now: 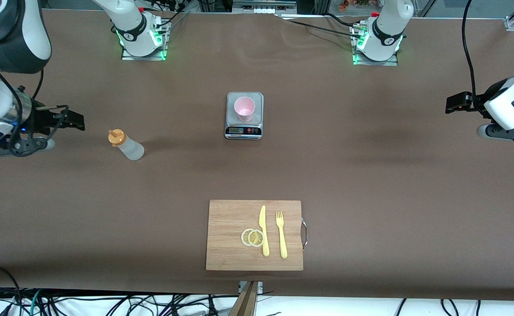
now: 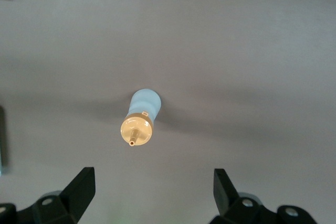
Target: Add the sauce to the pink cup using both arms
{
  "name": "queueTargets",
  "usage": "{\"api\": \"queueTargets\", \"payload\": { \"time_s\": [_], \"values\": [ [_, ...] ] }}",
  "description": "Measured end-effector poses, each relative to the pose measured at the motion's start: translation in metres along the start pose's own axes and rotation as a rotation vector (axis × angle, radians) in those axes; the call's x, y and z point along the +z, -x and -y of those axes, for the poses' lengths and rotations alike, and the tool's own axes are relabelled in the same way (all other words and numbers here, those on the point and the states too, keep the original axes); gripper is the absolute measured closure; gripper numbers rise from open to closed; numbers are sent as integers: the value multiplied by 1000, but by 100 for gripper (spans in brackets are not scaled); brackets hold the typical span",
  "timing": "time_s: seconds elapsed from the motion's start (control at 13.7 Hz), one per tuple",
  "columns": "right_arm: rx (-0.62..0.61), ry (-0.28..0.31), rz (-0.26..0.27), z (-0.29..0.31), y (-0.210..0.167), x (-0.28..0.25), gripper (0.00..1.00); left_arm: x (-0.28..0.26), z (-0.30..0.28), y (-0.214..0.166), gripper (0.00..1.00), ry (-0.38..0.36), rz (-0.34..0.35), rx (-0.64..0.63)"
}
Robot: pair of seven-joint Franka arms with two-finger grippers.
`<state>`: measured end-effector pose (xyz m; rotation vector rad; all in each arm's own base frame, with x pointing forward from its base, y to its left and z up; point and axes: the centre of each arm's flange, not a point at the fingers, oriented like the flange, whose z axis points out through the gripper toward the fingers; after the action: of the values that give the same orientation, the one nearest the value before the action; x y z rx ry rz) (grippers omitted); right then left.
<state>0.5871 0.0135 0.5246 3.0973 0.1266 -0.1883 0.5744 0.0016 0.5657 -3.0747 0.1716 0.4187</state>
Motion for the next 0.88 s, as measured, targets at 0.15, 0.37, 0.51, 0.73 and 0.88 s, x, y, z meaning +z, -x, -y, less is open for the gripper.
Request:
{"api": "queueTargets", "payload": {
  "time_s": [0.15, 0.37, 0.51, 0.73, 0.88],
  "values": [
    [106, -2, -38, -10, 13, -23, 0, 0, 0, 0, 0, 0, 0, 0],
    [188, -9, -70, -35, 33, -49, 0, 0, 0, 0, 0, 0, 0, 0],
    [225, -19, -88, -52, 40, -58, 0, 0, 0, 0, 0, 0, 0, 0],
    [253, -40, -81, -66, 44, -59, 0, 0, 0, 0, 0, 0, 0, 0],
    [249, -43, -69, -63, 46, -59, 0, 0, 0, 0, 0, 0, 0, 0]
  ]
}}
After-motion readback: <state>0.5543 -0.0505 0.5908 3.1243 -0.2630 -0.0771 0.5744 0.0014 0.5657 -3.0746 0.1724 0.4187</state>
